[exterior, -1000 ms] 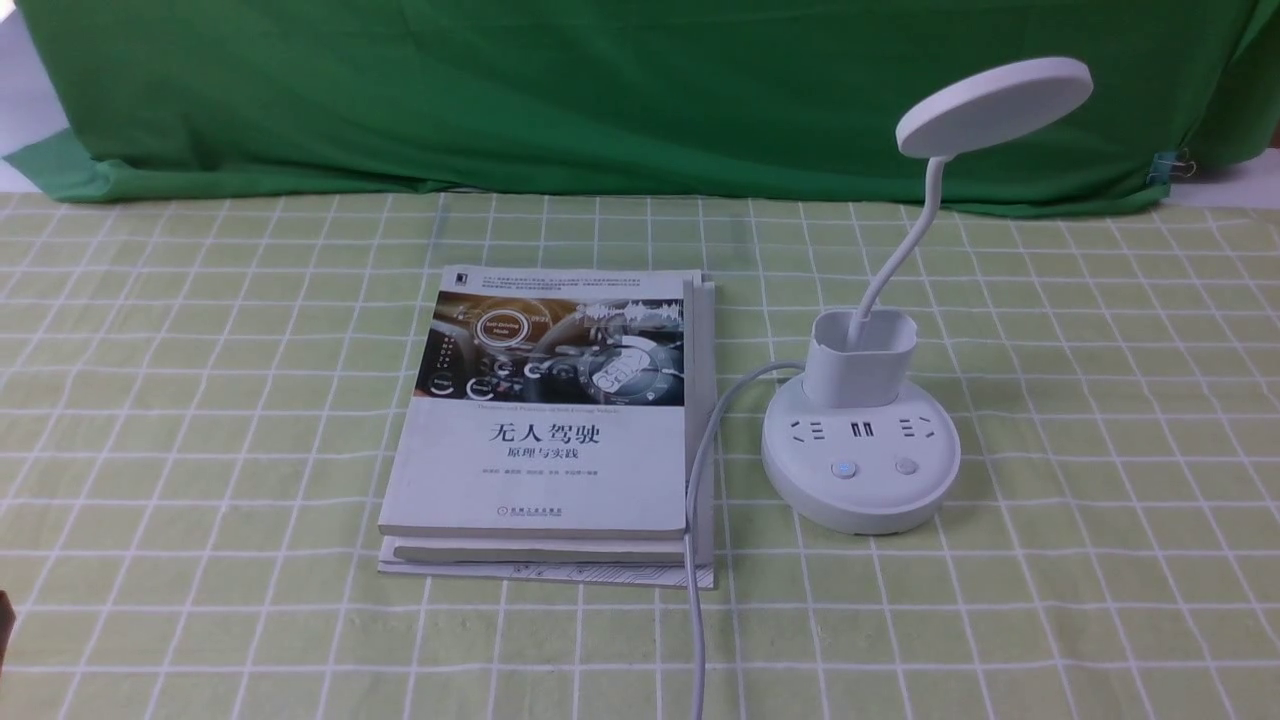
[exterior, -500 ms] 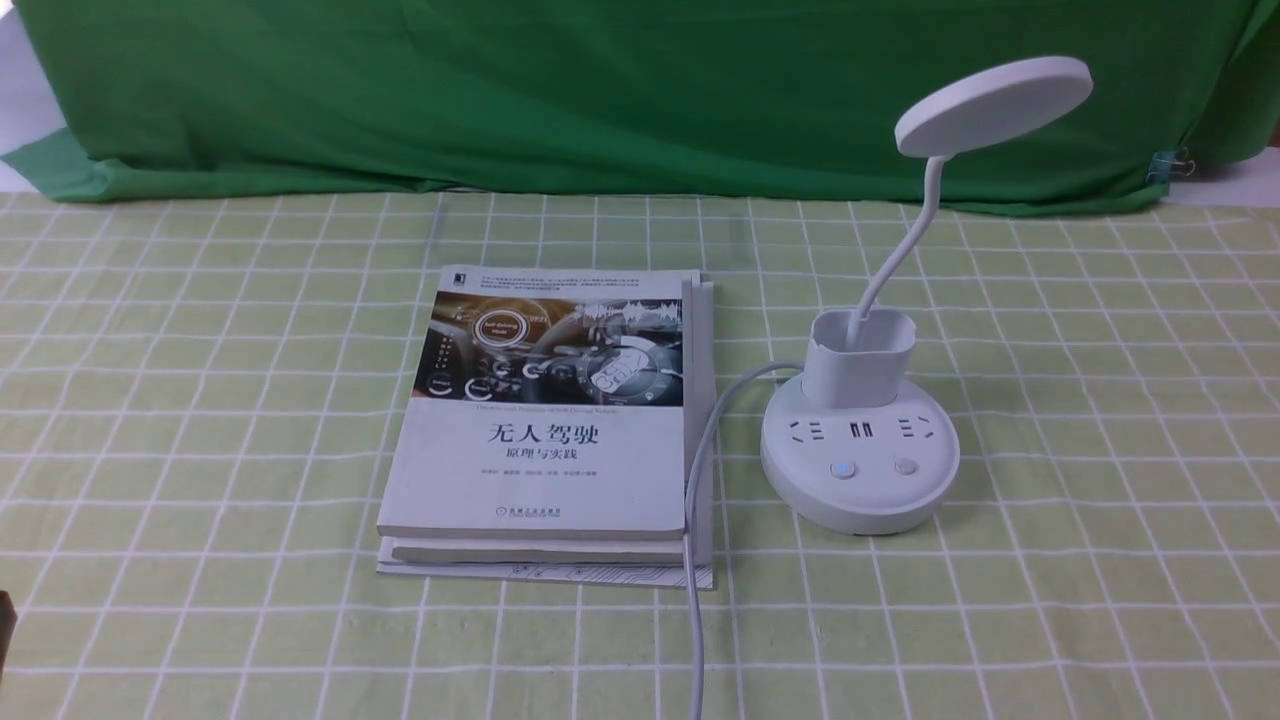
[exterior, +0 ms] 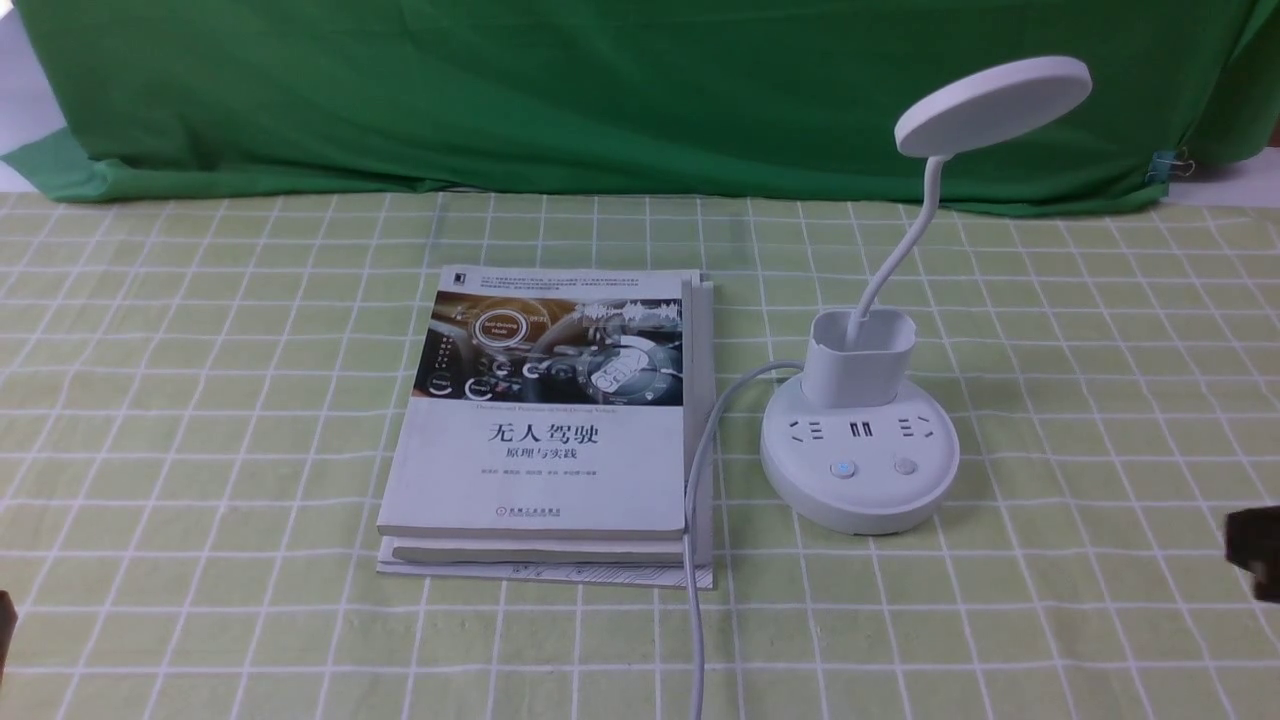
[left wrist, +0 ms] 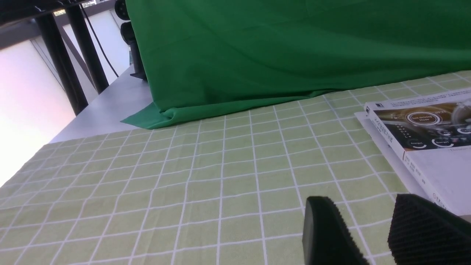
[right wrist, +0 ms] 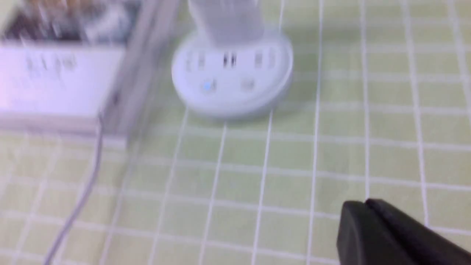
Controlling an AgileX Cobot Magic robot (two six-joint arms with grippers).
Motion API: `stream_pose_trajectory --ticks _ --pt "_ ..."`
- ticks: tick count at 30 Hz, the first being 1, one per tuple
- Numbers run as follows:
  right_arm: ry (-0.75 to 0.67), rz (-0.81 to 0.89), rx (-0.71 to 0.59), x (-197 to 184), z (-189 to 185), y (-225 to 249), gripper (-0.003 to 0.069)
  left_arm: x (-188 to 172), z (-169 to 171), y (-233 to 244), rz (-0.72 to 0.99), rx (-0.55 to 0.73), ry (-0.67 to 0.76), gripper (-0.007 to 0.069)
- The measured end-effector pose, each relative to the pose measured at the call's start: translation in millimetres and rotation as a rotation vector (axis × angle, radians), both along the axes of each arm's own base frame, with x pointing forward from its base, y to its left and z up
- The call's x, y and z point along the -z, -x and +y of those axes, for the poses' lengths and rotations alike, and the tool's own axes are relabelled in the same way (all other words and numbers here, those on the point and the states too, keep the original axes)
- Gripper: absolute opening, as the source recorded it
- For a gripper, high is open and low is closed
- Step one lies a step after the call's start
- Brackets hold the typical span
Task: Turn on the table lamp on the green coffee tablecloth with your hand.
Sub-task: 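Press the button on the base of the white desk lamp with the right gripper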
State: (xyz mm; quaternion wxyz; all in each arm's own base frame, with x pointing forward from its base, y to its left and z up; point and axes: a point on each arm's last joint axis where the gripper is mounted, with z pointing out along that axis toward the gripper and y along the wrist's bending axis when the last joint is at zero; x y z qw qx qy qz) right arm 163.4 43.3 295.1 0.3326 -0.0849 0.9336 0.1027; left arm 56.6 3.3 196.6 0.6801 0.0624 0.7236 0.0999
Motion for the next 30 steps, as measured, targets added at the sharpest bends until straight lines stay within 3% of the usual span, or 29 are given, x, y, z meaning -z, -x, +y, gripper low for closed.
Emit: stream_pose_trajectory --ticks 4,9,18,30 --pt "0.07 0.137 -0.125 17 29 -56 0.0034 0 0 0 0.0 0.0 0.0 0.0242" --pt "0.108 0.174 -0.238 39 69 -101 0.0035 0 0 0 0.0 0.0 0.001 0.0242" --pt "0.141 0.249 -0.265 82 94 -157 0.0035 0 0 0 0.0 0.0 0.001 0.0242" --pt "0.15 0.249 -0.262 101 100 -175 0.0035 0 0 0 0.0 0.0 0.001 0.0242"
